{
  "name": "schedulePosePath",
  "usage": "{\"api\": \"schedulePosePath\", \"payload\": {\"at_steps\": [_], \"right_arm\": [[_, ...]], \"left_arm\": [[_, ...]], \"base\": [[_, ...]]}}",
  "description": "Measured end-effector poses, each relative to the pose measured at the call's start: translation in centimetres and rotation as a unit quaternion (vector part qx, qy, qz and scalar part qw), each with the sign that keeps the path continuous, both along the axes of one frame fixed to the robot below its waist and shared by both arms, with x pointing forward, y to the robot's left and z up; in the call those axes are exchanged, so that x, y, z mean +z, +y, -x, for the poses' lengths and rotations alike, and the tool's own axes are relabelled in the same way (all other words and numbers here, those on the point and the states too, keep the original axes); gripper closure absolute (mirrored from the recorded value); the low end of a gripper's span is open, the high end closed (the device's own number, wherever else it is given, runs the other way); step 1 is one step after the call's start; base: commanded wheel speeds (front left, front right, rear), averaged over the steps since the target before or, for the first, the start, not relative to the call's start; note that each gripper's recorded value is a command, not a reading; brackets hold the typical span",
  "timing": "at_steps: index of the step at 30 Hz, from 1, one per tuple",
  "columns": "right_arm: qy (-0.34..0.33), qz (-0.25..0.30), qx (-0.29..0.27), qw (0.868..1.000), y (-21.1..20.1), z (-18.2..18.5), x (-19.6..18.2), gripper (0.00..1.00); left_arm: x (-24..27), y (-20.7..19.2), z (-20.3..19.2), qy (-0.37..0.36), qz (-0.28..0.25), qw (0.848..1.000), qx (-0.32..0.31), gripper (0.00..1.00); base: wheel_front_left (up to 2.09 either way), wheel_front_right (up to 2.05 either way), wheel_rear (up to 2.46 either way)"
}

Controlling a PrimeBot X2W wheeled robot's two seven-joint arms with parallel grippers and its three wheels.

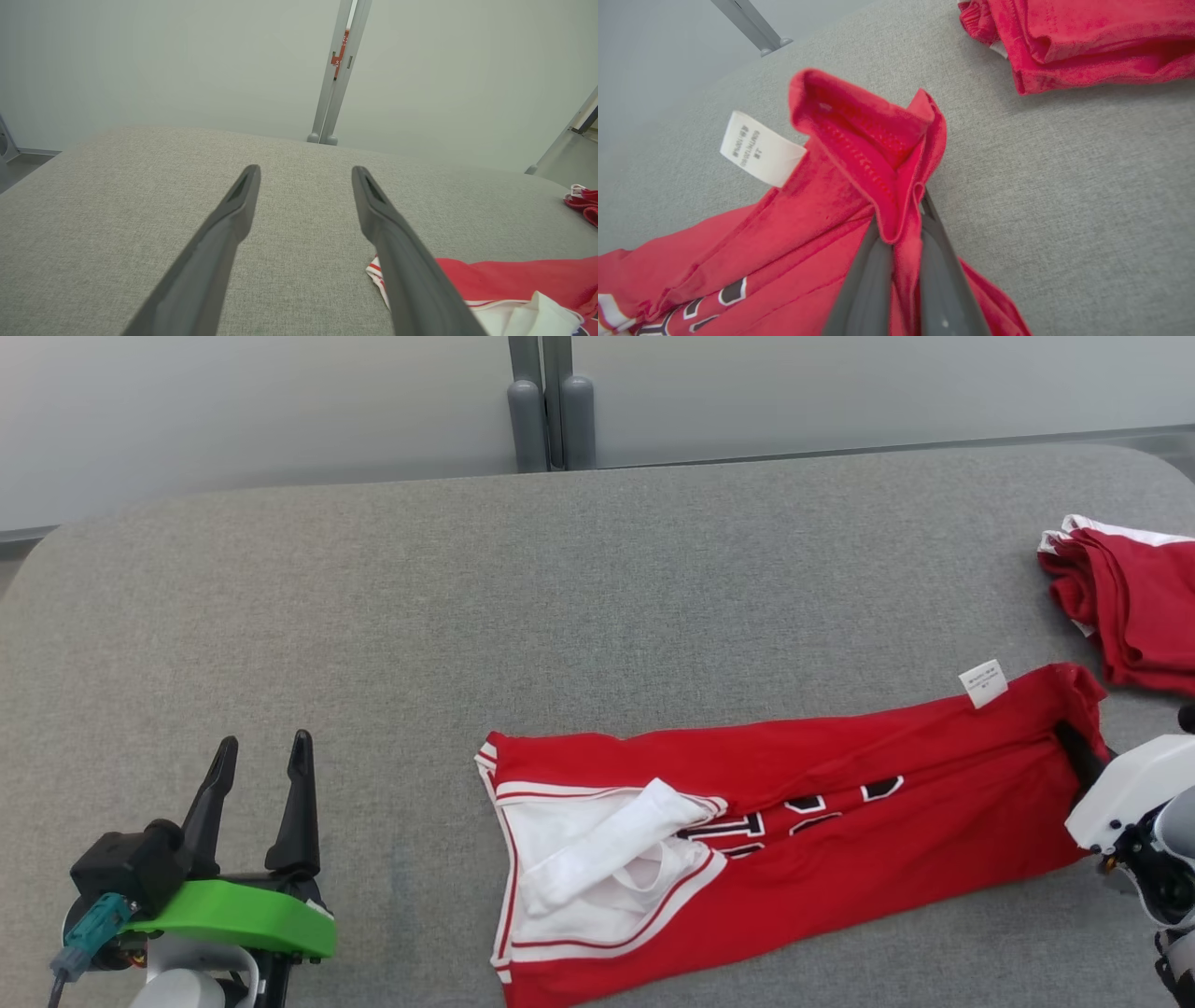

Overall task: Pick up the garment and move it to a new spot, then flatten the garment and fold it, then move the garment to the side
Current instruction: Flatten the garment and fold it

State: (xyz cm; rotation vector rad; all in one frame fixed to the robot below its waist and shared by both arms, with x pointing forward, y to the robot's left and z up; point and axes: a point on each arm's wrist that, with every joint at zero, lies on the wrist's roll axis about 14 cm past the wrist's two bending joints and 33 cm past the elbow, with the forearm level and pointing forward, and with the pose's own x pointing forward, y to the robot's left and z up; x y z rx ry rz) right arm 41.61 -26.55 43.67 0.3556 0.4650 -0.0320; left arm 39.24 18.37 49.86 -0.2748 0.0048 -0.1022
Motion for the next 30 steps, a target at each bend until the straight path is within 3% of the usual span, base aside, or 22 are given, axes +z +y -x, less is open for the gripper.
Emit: {"api": "schedulePosePath", "payload": {"at_steps": [4, 8, 12, 19, 30], "right_arm": [[-0.031, 0.015, 0.002, 0.999, -0.7, -0.7, 2.1, 1.00], [-0.084, 0.026, 0.035, 0.996, 1.5, -1.7, 5.2, 1.00], [-0.123, 0.018, 0.086, 0.989, 5.9, -1.6, 7.4, 1.00], [-0.136, -0.027, 0.201, 0.970, 16.0, 0.1, 8.6, 1.00], [-0.086, -0.091, 0.314, 0.941, 27.3, 1.2, 5.9, 1.00]], "left_arm": [[-0.1, -0.1, -0.1, 0.001, 0.000, 1.000, -0.002, 0.00], [-0.1, 0.0, 0.2, 0.001, -0.001, 1.000, 0.000, 0.00], [-0.2, 0.4, 0.7, 0.005, -0.002, 1.000, 0.007, 0.00], [-0.3, 1.7, 2.0, 0.008, -0.001, 1.000, 0.027, 0.00], [-1.4, 4.3, 4.1, 0.027, 0.003, 0.997, 0.068, 0.00]], "base": [[0.00, 0.00, 0.00], [0.00, 0.00, 0.00], [0.00, 0.00, 0.00], [0.00, 0.00, 0.00], [0.00, 0.00, 0.00]]}}
